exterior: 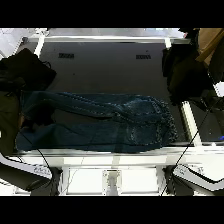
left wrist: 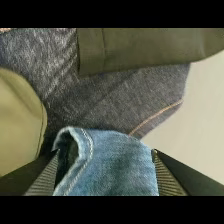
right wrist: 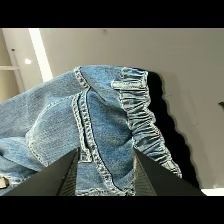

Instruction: Fold the clothes and pants, and hang the long-sleeved shirts on hangers.

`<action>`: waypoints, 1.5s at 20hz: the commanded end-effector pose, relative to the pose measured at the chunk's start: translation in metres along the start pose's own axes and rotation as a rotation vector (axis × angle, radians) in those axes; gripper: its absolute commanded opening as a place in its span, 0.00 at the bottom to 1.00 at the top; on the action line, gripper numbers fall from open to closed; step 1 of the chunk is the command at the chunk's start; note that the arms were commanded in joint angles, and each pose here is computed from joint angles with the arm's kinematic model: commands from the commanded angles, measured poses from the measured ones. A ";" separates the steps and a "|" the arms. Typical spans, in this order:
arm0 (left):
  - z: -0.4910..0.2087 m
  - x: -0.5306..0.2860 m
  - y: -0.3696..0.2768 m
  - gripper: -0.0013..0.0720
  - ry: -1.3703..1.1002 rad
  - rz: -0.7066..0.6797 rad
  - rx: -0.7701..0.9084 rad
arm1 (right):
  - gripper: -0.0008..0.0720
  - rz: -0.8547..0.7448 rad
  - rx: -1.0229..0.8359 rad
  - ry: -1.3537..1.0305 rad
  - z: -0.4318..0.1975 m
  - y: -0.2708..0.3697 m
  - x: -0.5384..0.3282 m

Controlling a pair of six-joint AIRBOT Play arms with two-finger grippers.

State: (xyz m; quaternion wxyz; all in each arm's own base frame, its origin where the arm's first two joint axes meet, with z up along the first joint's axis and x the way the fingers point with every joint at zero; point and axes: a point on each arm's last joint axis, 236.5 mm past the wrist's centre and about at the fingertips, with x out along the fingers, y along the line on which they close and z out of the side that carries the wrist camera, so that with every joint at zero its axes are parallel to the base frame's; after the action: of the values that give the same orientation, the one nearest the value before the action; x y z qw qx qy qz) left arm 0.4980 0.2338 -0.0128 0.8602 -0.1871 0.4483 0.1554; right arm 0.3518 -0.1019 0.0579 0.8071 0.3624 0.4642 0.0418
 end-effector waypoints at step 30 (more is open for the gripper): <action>-0.003 -0.003 -0.063 0.04 0.095 -0.047 0.128 | 0.54 -0.072 -0.004 0.217 -0.014 -0.060 0.099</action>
State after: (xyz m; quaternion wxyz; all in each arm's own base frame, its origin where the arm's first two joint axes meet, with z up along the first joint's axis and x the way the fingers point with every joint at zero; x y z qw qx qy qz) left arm 0.5233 0.1877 -0.0004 0.8584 -0.1392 0.4836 0.0997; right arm 0.3684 -0.1162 -0.0346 0.7723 0.3078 0.5557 -0.0065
